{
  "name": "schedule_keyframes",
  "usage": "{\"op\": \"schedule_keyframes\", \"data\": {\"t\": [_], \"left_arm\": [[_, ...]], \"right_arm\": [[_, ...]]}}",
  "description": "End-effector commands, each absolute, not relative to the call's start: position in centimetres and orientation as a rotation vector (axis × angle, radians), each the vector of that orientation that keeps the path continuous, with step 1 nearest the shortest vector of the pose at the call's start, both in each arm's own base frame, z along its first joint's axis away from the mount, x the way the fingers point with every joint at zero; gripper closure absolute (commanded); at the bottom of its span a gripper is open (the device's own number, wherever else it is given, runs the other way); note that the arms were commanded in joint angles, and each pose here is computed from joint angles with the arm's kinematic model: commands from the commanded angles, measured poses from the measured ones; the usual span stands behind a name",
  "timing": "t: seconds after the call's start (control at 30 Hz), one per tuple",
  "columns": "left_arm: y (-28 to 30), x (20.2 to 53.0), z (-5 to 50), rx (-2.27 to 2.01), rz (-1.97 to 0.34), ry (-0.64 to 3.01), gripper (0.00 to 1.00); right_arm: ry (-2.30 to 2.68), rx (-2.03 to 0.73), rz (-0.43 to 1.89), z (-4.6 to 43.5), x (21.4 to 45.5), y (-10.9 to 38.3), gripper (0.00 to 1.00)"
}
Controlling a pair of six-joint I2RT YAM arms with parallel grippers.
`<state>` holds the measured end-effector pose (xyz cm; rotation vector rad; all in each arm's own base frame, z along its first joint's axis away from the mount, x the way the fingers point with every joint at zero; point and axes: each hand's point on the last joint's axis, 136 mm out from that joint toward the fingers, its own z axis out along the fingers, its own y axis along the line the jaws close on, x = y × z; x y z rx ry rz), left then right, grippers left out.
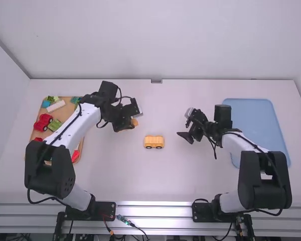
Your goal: Assemble lego blocks to make yellow taxi
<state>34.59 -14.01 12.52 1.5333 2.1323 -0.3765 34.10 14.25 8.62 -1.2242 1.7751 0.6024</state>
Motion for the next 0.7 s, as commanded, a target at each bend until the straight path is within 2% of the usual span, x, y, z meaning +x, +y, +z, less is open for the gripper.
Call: {"op": "schedule_keyframes", "data": {"t": [0.0,0.17,0.4,0.67], "left_arm": [[-14.9,33.5,11.9,1.623,-0.423,2.037,0.98],[-16.0,32.5,9.9,1.675,-0.461,1.953,0.99],[-16.8,31.0,8.5,1.721,-0.481,1.965,0.98],[-12.9,30.1,5.0,1.781,-0.261,2.165,0.98]], "right_arm": [[1.709,-1.284,0.666,8.4,33.5,15.4,0.01],[1.645,-1.398,0.697,6.3,32.4,16.8,0.01],[1.528,-1.455,0.772,5.8,31.1,17.8,0.01],[1.582,-1.416,0.790,5.6,31.3,17.4,0.01]]}}
